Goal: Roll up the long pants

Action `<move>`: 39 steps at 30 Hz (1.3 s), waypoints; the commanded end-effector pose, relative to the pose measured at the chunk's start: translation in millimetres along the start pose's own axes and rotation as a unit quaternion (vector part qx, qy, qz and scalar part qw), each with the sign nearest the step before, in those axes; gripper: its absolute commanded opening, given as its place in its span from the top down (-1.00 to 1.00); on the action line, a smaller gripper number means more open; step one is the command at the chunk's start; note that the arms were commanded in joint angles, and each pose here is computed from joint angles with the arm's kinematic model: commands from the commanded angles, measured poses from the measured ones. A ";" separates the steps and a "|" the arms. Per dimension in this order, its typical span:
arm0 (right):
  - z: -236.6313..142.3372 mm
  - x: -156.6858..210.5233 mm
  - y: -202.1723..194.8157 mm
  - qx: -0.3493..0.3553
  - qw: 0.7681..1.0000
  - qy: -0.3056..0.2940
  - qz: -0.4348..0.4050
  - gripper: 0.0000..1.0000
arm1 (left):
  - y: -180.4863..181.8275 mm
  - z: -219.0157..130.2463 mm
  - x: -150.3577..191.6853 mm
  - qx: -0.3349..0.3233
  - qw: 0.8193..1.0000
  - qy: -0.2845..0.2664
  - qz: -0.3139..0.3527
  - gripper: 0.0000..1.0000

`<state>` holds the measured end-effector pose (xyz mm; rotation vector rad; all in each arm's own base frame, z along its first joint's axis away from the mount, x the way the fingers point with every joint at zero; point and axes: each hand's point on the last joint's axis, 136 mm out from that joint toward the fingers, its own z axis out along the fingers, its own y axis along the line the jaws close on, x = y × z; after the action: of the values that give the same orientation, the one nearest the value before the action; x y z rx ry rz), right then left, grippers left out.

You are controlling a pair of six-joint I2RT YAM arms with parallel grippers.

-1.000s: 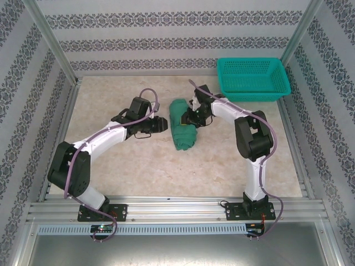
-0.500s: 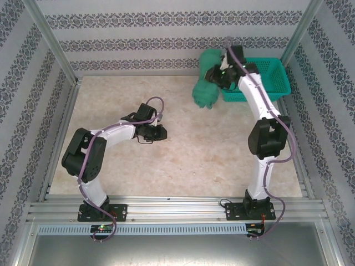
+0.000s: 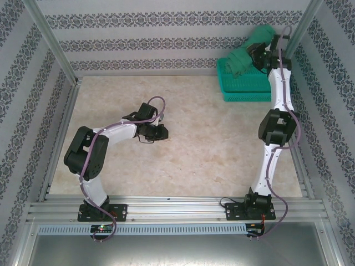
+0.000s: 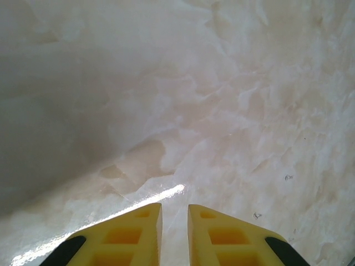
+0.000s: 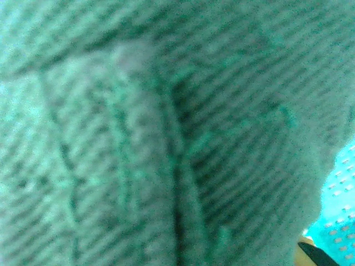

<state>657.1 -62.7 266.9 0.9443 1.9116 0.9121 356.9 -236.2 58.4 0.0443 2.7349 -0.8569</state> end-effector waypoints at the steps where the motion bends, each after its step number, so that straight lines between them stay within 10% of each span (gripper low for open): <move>1: 11.5 -25.0 11.4 -0.055 0.996 -0.047 0.042 1.00 | -0.4 2.3 -7.1 -0.001 1.000 -0.003 0.000 0.63; 14: 58.7 -0.3 -130.1 0.106 0.981 -0.100 0.125 1.00 | 6.0 9.4 -8.0 -0.013 1.000 0.002 -0.002 0.64; 18: 38.8 -3.5 -136.1 0.144 0.975 -0.108 0.130 -0.93 | 5.0 7.4 -14.7 -0.018 1.000 -0.008 0.005 0.46; 29: -51.4 38.1 -38.1 0.175 0.969 -0.137 -0.112 -0.96 | 12.1 -27.9 -51.5 -0.097 0.991 -0.086 0.032 0.37; 34: -77.6 113.1 2.1 0.154 0.947 -0.093 -0.266 -0.95 | 40.5 -97.7 -79.1 -0.222 0.949 -0.221 0.035 0.14; 39: -109.3 188.1 7.3 0.124 0.925 -0.048 -0.355 -0.95 | 74.6 -201.6 -84.3 -0.363 0.855 -0.371 0.008 0.14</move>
<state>510.0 80.2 275.3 0.4823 2.0348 0.3495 399.0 -126.1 157.6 -0.1788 2.3277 -0.1379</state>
